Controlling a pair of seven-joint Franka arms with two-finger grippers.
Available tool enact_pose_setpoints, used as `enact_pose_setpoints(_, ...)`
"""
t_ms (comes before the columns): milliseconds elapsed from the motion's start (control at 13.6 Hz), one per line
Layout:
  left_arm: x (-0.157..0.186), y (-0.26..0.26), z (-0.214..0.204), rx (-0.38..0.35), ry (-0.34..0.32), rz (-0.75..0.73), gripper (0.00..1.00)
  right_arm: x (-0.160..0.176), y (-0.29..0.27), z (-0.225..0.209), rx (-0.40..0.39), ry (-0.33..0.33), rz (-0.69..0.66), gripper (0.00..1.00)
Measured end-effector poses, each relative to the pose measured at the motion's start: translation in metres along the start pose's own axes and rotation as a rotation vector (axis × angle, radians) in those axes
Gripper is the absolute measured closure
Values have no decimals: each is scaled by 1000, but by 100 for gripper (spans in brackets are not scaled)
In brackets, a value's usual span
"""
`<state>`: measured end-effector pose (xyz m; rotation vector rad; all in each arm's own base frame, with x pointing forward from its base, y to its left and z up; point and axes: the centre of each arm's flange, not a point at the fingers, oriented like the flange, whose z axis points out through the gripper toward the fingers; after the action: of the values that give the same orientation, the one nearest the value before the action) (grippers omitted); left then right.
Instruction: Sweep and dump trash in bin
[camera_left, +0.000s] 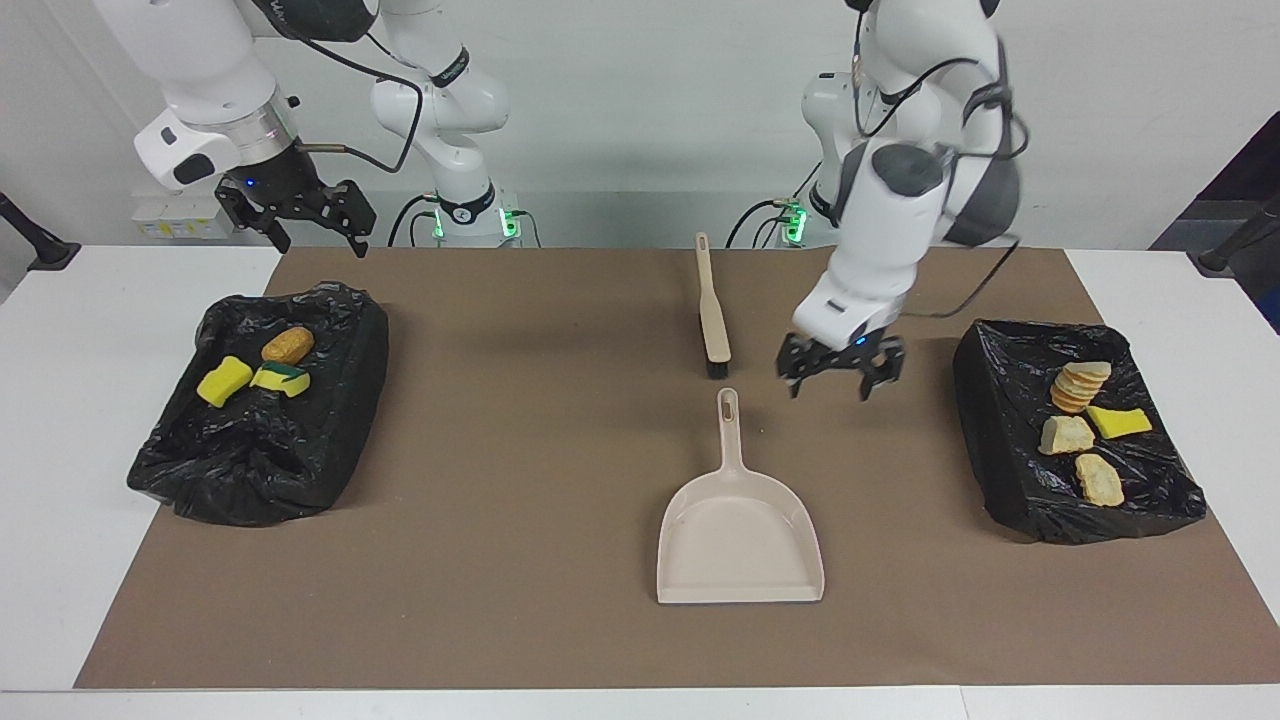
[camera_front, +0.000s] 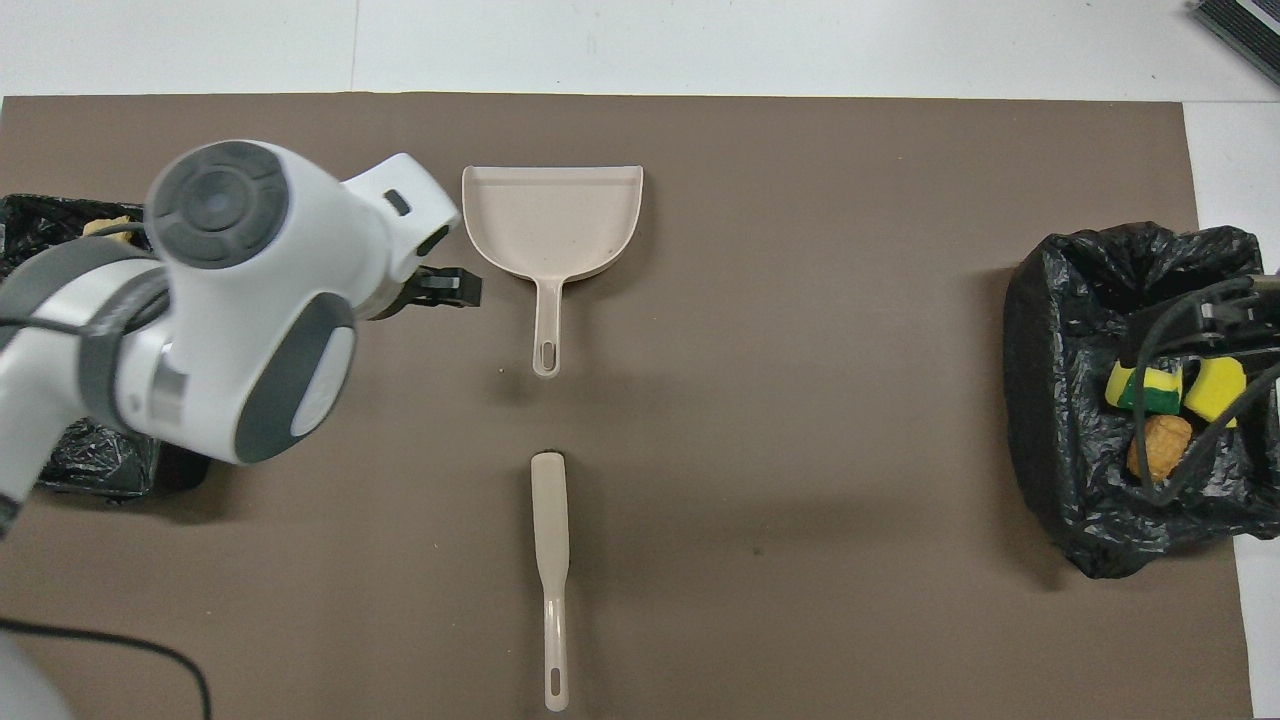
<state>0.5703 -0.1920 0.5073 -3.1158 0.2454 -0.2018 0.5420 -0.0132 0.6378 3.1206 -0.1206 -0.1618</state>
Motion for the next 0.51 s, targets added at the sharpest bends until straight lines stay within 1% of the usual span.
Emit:
enact_pose_setpoints(147,-27,-47,-44,7,-11,57,0,-3,-4,4,1,-6,-7,0)
enact_pose_setpoints(220,-35,-64,-62,9,-7,87,0,-4,-5,4,1,-6,-10,0)
enact_pose_setpoints(367,-45,-93,-94,13,-16,135,0,-4,-6,3,1,-5,-12,0)
enact_pose_setpoints(513,-49,-116,-139,17,-30,148,0,-4,-5,4,1,-6,-10,0)
